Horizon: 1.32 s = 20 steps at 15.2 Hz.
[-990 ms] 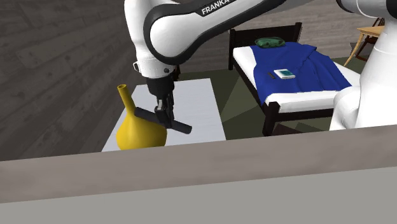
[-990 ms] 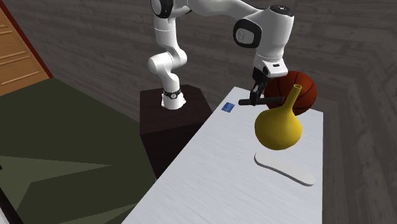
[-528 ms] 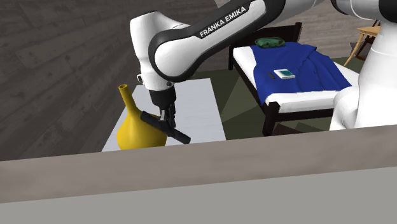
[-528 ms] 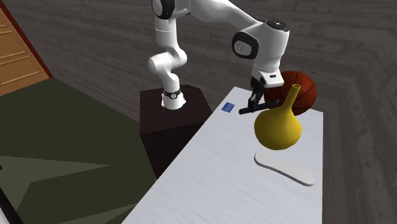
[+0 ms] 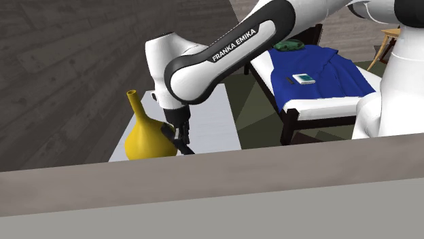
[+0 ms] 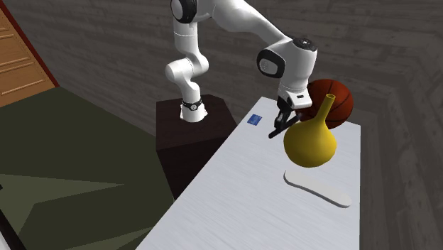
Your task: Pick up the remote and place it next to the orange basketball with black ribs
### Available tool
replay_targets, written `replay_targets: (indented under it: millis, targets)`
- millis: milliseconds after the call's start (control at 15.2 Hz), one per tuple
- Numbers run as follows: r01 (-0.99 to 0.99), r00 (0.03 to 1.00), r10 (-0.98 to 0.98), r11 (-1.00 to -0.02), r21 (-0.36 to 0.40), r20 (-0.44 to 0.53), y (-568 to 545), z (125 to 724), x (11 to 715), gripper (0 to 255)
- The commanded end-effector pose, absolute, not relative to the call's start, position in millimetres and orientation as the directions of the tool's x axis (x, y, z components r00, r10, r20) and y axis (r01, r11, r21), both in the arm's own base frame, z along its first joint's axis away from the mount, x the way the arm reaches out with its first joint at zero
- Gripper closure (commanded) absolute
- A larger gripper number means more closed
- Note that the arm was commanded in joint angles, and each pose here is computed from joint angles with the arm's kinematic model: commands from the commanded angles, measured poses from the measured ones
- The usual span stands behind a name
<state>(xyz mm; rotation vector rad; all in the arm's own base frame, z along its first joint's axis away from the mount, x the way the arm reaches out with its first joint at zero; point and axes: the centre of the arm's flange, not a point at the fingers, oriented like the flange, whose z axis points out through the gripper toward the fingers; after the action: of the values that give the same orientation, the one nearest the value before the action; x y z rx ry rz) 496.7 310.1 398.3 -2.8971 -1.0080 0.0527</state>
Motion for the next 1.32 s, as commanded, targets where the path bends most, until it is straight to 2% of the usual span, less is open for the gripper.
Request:
replay_targets:
  millis: [0, 726, 1188, 1254]
  targets:
    - [0.618, 0.784, 0.621, -0.782, -0.081, -0.010, 311, 386, 496, 255]
    - [0.618, 0.784, 0.621, -0.782, -0.081, -0.010, 311, 328, 496, 255]
    - [0.618, 0.784, 0.621, -0.782, -0.081, -0.010, 311, 328, 496, 255]
    - [0.618, 0.784, 0.621, -0.782, -0.081, -0.010, 314, 329, 497, 0]
